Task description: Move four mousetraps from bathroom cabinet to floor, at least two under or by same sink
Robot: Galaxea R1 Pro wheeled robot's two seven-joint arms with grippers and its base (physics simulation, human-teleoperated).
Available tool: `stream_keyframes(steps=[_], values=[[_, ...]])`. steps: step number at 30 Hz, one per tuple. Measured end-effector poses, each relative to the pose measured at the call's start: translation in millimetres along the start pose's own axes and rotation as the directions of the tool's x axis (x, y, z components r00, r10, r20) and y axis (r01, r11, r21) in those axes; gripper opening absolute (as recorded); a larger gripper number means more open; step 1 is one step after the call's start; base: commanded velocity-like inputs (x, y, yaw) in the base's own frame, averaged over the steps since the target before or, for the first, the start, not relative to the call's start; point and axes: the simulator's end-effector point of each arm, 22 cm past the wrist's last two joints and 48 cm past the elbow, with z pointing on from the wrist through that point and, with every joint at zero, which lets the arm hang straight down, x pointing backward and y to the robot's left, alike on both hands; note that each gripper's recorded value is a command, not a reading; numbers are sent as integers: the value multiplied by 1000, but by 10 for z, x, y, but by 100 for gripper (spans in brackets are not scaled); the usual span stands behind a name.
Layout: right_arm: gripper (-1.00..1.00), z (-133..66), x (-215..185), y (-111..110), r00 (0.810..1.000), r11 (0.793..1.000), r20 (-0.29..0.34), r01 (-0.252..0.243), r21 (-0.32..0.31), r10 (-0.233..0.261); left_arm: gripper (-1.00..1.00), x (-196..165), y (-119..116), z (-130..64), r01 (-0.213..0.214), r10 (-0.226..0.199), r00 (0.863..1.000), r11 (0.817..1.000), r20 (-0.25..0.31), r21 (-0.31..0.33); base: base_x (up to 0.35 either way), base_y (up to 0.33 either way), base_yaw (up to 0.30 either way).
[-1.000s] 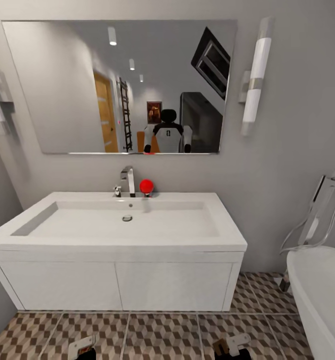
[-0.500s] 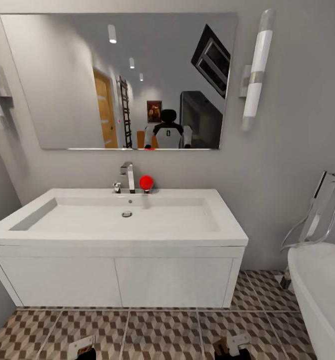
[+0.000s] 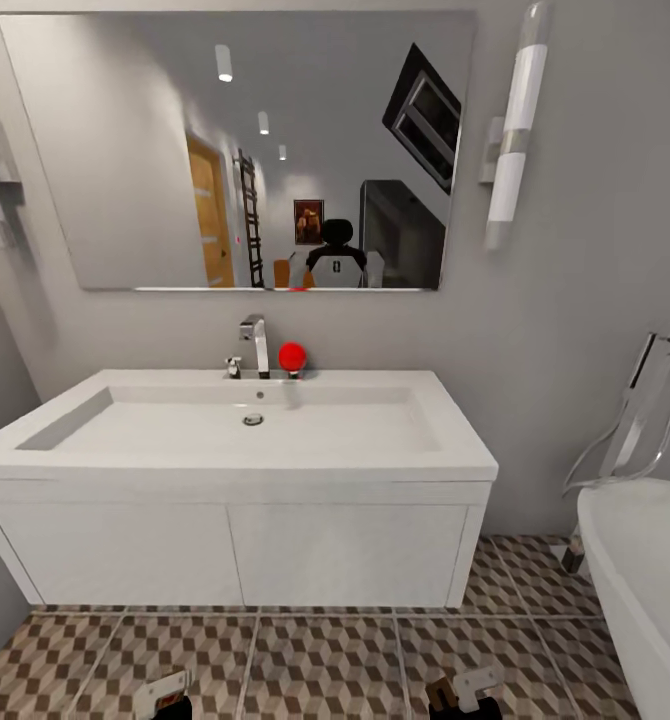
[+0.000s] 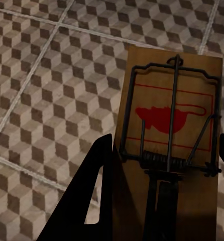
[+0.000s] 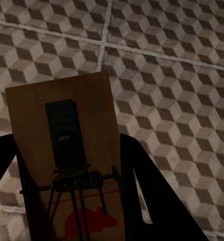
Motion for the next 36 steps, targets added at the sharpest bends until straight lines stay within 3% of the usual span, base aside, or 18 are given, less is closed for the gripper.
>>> stream_keyframes(steps=[36], values=[[-100, 481, 555, 112, 1000, 1000, 1, 0, 0, 0, -100, 585, -44, 462, 0, 0, 1000, 1000, 0, -1, 0, 0, 0]])
